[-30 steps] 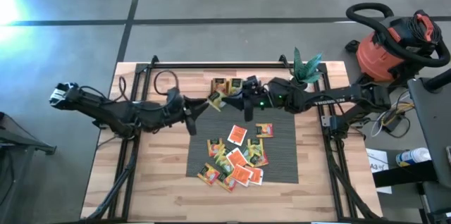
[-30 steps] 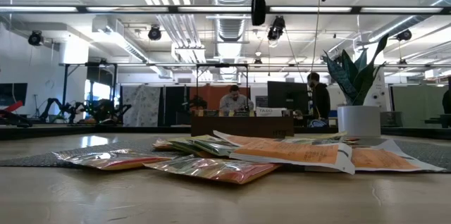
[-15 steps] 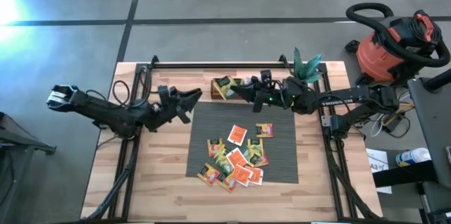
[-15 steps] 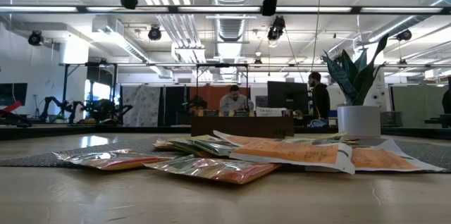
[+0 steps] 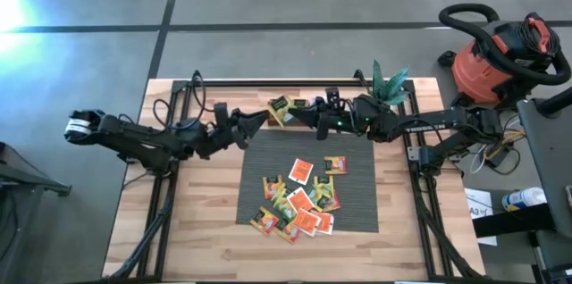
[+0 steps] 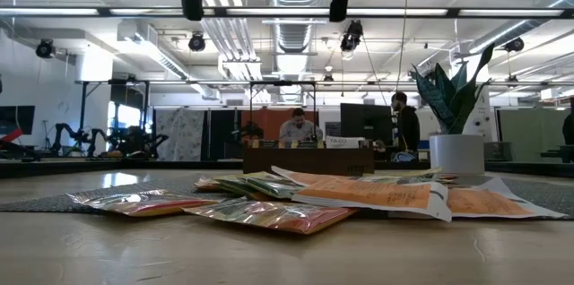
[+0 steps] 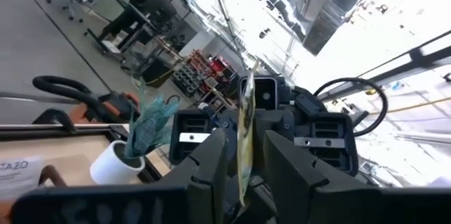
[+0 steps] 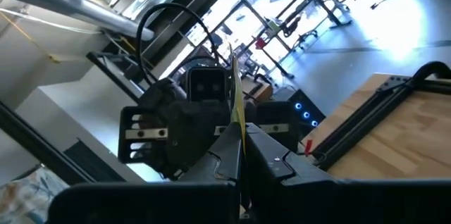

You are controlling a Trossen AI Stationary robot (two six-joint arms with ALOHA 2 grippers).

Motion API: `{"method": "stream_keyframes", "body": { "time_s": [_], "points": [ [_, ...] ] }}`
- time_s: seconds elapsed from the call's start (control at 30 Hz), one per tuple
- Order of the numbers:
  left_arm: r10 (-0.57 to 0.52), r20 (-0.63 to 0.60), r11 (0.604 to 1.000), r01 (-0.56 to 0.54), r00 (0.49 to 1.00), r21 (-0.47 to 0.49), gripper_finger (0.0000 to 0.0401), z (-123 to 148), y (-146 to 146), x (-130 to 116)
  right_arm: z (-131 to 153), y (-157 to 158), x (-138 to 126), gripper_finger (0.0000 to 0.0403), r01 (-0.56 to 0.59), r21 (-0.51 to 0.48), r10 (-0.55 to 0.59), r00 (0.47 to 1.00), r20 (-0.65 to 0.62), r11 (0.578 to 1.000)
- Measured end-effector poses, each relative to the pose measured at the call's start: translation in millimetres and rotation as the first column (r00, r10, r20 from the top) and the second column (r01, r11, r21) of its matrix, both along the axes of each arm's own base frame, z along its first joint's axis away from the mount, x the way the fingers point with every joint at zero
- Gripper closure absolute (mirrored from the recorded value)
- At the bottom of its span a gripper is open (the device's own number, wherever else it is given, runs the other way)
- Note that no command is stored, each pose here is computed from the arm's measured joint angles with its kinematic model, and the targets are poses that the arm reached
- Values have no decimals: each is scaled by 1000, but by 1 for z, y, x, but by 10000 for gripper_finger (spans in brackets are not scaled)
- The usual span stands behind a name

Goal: Pick & Place Tea
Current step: Put the yellow tea bag into the middle section of the wooden organizer

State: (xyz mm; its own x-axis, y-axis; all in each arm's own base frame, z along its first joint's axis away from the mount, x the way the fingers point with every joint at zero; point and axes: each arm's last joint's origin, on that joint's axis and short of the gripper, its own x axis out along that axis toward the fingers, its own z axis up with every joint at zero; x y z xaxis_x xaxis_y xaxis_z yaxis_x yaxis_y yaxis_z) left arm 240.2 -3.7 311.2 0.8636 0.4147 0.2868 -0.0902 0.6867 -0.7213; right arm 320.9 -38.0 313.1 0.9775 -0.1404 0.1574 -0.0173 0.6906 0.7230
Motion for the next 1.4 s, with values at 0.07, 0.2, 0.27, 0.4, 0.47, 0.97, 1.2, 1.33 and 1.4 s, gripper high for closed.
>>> {"method": "stream_keyframes", "body": {
  "time_s": [0.07,0.2,0.27,0.4,0.47,0.97,1.2,1.33,1.4],
  "points": [
    [-2,3,1000,2,1000,1,311,0,0,0,0,1,0,394,-4,5,4,1000,0,1000],
    [-2,10,1000,1,1000,7,311,1,0,0,0,3,0,394,-14,6,14,1000,1,1000],
    [-1,10,1000,0,1000,9,311,1,1,0,0,3,0,394,-14,6,14,1000,-1,1000],
    [16,27,1000,-17,999,8,311,3,6,-1,-1,3,0,394,-17,13,17,1000,-6,1000],
    [20,27,1000,-20,999,9,311,4,7,0,-1,3,0,394,-19,14,19,1000,-5,1000],
    [-54,-34,995,56,998,77,318,13,10,19,-1,5,1,394,-44,10,45,999,-14,999],
    [-57,-61,994,62,997,87,383,18,9,21,-2,8,1,394,-55,-10,55,998,-26,998],
    [-56,-82,994,63,995,87,398,17,9,22,-4,7,1,391,-55,-8,54,998,-41,998],
    [-57,-89,994,65,994,88,399,16,9,22,-4,8,1,383,-66,-7,66,997,-47,998]
  ]
}}
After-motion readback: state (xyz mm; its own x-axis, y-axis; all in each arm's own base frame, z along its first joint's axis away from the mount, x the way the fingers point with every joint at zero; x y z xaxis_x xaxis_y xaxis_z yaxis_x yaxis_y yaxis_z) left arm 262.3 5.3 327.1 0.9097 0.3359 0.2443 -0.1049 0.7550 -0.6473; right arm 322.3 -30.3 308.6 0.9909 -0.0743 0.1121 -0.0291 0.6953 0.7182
